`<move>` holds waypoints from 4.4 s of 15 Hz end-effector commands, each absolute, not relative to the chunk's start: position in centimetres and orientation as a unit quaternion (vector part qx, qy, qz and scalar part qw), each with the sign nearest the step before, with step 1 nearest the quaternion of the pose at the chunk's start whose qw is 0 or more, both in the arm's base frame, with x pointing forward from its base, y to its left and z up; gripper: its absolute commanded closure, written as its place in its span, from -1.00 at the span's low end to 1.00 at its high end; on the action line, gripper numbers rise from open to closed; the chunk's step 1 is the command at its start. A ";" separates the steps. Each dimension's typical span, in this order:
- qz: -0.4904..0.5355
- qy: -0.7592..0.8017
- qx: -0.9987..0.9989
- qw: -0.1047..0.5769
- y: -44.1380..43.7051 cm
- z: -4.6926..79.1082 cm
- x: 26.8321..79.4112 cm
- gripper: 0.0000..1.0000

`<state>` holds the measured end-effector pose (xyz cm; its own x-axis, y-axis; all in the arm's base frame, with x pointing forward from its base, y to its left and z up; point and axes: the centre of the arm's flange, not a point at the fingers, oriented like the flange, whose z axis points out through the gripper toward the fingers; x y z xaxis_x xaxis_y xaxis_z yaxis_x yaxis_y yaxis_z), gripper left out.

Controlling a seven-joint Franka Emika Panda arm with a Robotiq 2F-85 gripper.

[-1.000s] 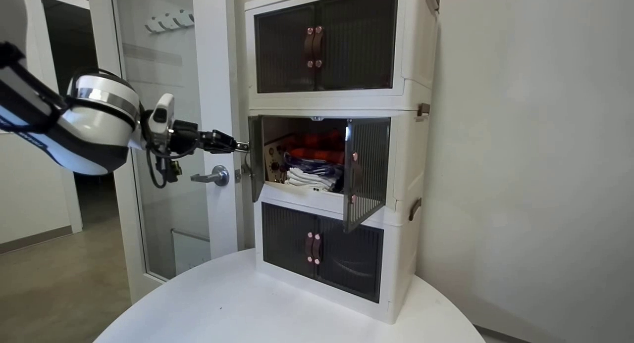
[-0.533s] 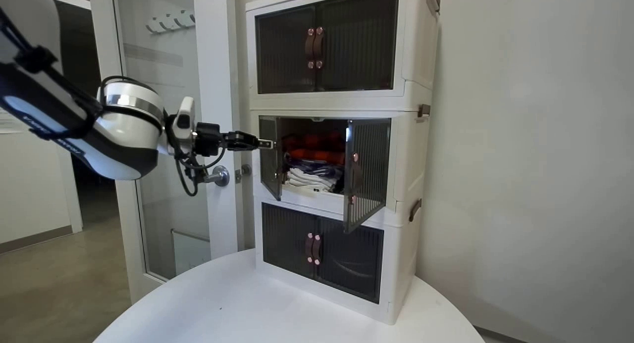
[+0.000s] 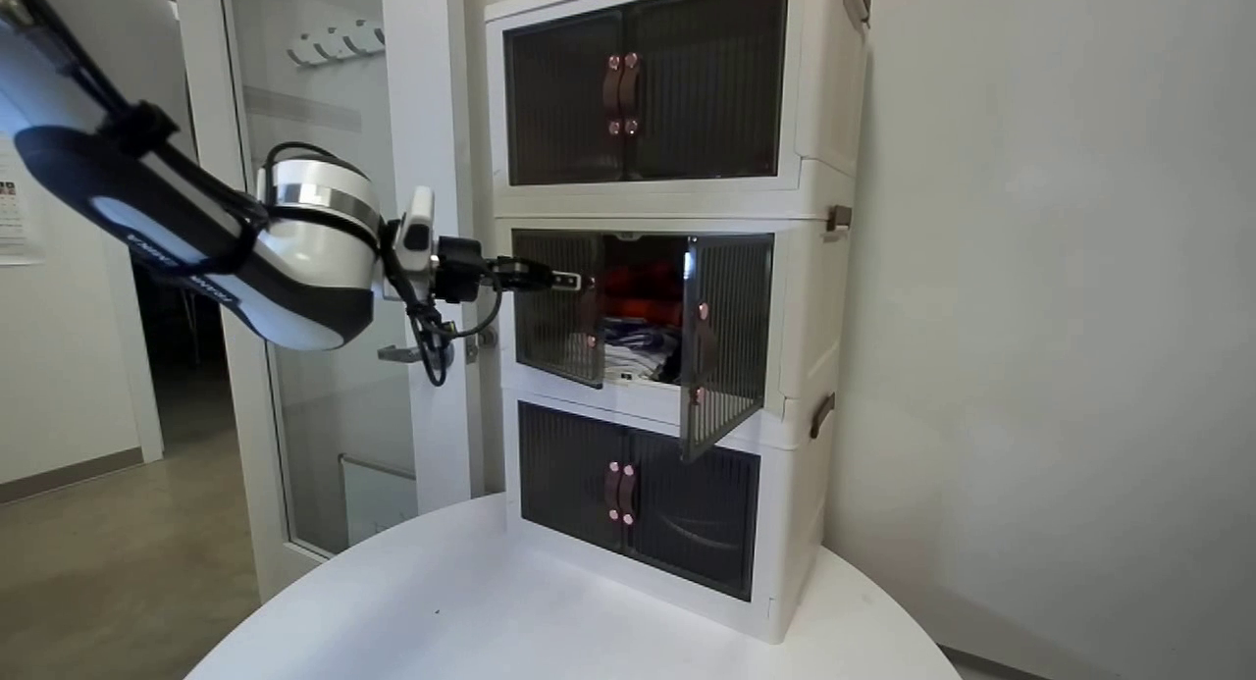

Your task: Close the doors of the middle compartment of the cabinet.

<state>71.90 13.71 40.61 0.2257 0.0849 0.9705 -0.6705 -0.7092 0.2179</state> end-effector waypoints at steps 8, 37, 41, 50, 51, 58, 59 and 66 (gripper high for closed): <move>0.629 -0.145 0.718 0.260 17.1 39.2 76.9 1.00; 0.185 -0.071 0.970 0.143 11.3 51.5 55.9 -1.00; 0.082 -0.071 0.970 0.216 6.8 56.1 55.5 -1.00; 0.078 -0.203 0.967 0.135 -5.3 64.9 55.4 -1.00; 0.089 -0.227 0.962 0.122 -6.4 65.4 55.6 -1.00; 0.153 -0.381 0.910 0.066 -17.9 66.0 56.3 -1.00; 0.162 -0.398 0.901 0.059 -18.5 65.6 56.7 -1.00; 0.135 -0.448 0.883 0.052 -22.3 61.7 59.0 -0.47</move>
